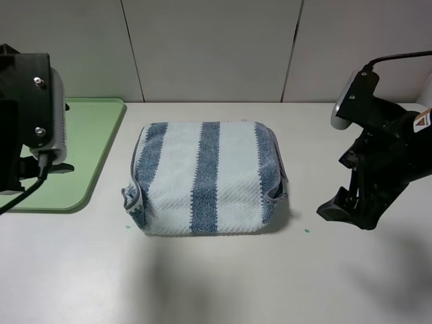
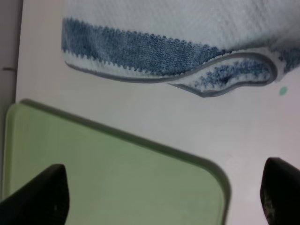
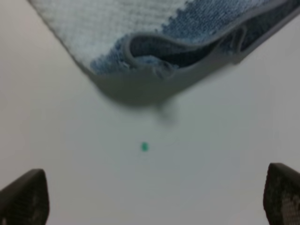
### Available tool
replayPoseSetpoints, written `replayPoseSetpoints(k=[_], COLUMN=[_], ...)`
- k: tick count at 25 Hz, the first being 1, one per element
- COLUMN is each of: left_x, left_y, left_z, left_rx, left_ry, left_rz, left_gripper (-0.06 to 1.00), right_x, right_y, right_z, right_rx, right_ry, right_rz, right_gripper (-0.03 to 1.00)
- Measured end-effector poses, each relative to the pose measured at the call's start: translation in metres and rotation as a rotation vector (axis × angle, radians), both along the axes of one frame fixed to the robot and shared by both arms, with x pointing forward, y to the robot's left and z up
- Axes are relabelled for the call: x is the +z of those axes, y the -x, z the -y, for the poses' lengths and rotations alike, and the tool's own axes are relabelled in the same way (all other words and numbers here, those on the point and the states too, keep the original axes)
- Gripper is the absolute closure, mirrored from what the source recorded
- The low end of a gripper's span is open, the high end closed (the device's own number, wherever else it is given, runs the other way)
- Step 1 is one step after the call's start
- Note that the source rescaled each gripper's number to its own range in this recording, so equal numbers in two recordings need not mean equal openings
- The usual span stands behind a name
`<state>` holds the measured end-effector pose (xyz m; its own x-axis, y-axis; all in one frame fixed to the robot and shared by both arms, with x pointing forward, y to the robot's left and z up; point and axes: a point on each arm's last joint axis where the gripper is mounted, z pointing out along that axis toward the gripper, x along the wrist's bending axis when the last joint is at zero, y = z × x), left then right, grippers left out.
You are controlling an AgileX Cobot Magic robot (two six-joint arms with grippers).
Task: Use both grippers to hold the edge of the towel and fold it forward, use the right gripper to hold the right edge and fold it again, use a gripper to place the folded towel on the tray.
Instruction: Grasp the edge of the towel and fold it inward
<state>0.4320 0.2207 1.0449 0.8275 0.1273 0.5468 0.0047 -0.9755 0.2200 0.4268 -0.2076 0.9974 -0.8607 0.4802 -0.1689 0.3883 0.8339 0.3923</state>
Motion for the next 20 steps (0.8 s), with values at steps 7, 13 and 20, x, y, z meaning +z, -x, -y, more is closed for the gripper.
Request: replayPoseSetpoints(k=[7, 13, 20], left_x=[-0.022, -0.041, -0.06], left_y=[-0.014, -0.023, -0.033], left_z=[0.007, 0.011, 0.015], left_rx=[-0.16, -0.259, -0.423], left_ry=[-0.139, -0.219, -0.316], left_rz=[-0.055, -0.109, -0.127], left_gripper=[0.14, 0.14, 0.14], right_x=[0.001, 0.003, -0.009], right_y=[-0.012, -0.018, -0.025], right_z=[0.004, 0.005, 0.003], right_rx=[0.13, 0.164, 0.178], right_ry=[0.115, 0.152, 0.174], right_rz=[0.158, 0.243, 0.215], right_gripper=[-0.03, -0.03, -0.03])
